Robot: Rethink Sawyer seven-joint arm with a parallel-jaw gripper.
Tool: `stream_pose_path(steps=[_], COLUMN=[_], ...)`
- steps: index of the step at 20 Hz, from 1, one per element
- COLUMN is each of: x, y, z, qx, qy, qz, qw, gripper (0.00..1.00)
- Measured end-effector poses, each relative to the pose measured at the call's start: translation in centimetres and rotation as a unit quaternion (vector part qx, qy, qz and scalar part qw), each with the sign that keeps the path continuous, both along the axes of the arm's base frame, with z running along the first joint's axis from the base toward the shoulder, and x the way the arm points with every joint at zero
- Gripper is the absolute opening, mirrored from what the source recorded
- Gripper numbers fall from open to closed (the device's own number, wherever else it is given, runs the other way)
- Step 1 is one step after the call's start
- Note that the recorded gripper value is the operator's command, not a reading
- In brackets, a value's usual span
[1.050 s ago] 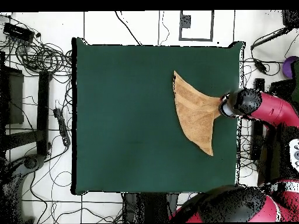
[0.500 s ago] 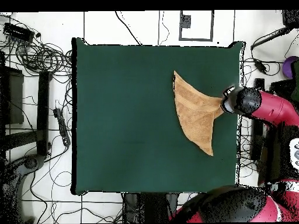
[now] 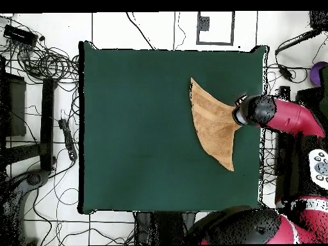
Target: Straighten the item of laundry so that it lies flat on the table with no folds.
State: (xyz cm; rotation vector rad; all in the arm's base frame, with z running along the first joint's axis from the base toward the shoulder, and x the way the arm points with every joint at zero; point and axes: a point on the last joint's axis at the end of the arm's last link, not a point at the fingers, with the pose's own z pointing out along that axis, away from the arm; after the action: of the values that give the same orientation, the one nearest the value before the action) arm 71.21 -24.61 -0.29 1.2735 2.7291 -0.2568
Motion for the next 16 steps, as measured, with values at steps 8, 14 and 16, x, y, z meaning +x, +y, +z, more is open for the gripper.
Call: stream_pose_path(steps=[8, 14, 16], x=[-0.3, -0.7, -0.7], y=[1.4, 1.4, 1.4], z=[0.2, -0.1, -0.1], qx=[0.009, 0.01, 0.01], qy=[0.028, 0.038, 0.038], qz=[0.0, -0.001, -0.001], qw=[0.9996, 0.9992, 0.9992], gripper=[1.0, 1.0, 1.0])
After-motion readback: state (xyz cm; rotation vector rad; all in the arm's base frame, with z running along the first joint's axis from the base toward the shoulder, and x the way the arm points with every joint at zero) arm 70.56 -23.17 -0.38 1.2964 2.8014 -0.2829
